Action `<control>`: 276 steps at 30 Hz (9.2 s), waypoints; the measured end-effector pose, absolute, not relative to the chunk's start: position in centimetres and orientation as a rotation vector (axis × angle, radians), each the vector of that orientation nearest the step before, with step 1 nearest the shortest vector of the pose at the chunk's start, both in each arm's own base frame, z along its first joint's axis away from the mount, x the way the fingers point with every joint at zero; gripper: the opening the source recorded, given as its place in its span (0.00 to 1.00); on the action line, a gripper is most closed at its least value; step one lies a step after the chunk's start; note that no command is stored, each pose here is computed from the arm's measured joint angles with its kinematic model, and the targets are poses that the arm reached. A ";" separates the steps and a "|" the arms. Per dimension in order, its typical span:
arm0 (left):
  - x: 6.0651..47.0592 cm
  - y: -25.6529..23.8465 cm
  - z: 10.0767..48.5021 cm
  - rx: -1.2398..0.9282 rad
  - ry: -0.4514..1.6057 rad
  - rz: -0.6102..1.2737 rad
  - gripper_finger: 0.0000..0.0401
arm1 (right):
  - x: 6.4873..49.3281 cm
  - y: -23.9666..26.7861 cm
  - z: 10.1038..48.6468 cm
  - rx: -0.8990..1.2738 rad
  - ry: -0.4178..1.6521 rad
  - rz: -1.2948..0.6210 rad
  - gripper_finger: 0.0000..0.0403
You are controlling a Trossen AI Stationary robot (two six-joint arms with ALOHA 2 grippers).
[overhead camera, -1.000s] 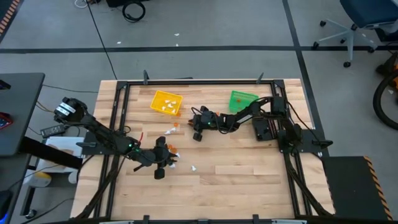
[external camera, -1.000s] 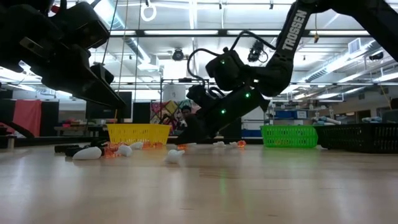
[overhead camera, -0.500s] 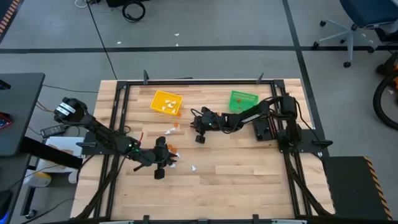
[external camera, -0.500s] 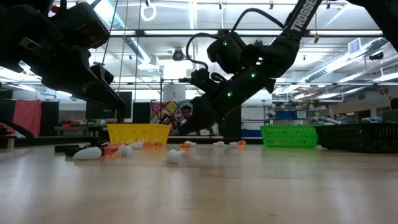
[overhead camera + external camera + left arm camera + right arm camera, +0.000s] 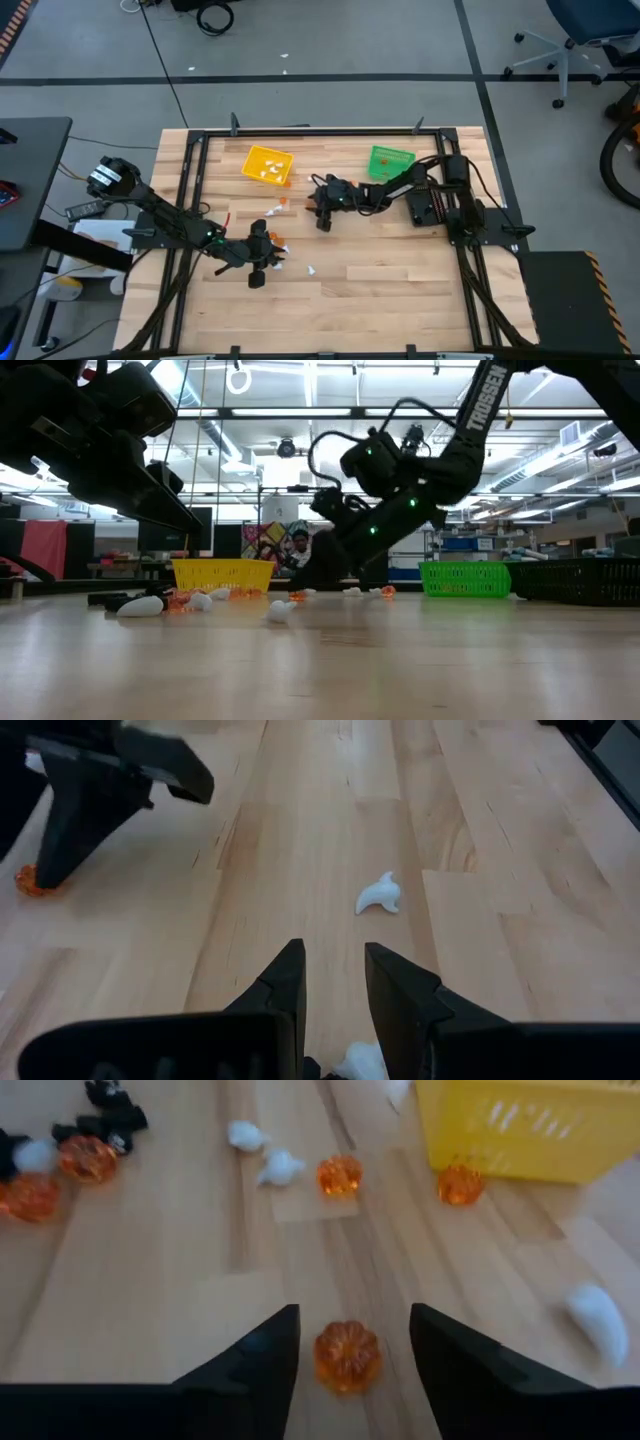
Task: Sort Halloween decoration
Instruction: Put the orange pumpkin toy into the green bin
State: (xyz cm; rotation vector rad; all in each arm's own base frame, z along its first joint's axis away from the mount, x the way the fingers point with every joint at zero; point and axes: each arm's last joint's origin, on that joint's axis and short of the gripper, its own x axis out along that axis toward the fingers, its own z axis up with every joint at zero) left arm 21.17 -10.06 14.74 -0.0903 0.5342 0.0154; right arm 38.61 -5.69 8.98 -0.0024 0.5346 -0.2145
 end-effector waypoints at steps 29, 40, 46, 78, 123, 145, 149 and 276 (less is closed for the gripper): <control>21.2 -10.0 14.8 -0.088 0.532 0.015 0.20 | 37.8 -5.3 6.8 -0.062 0.475 -0.193 0.23; 21.1 -10.0 14.7 -0.084 0.541 0.017 0.20 | 37.3 -4.7 10.9 -0.145 0.506 -0.238 0.25; 21.1 -10.0 14.7 -0.087 0.540 0.017 0.20 | 36.0 -4.3 14.3 -0.168 0.562 -0.270 0.25; 21.1 -10.0 14.7 -0.087 0.540 0.017 0.20 | 24.3 -10.3 20.2 0.198 1.040 -0.908 0.27; 21.1 -10.0 14.6 -0.076 0.555 0.019 0.20 | 31.5 -10.9 12.1 0.225 0.896 -0.681 0.51; 21.1 -10.0 14.5 -0.070 0.557 0.019 0.20 | 32.2 -7.2 14.2 0.302 0.842 -0.510 0.47; 21.1 -10.0 14.5 -0.074 0.557 0.019 0.20 | 31.5 -7.1 15.8 0.265 0.827 -0.557 0.47; 21.0 -10.0 14.4 -0.065 0.569 0.010 0.20 | 36.2 -8.8 14.5 -0.606 1.360 -0.010 0.36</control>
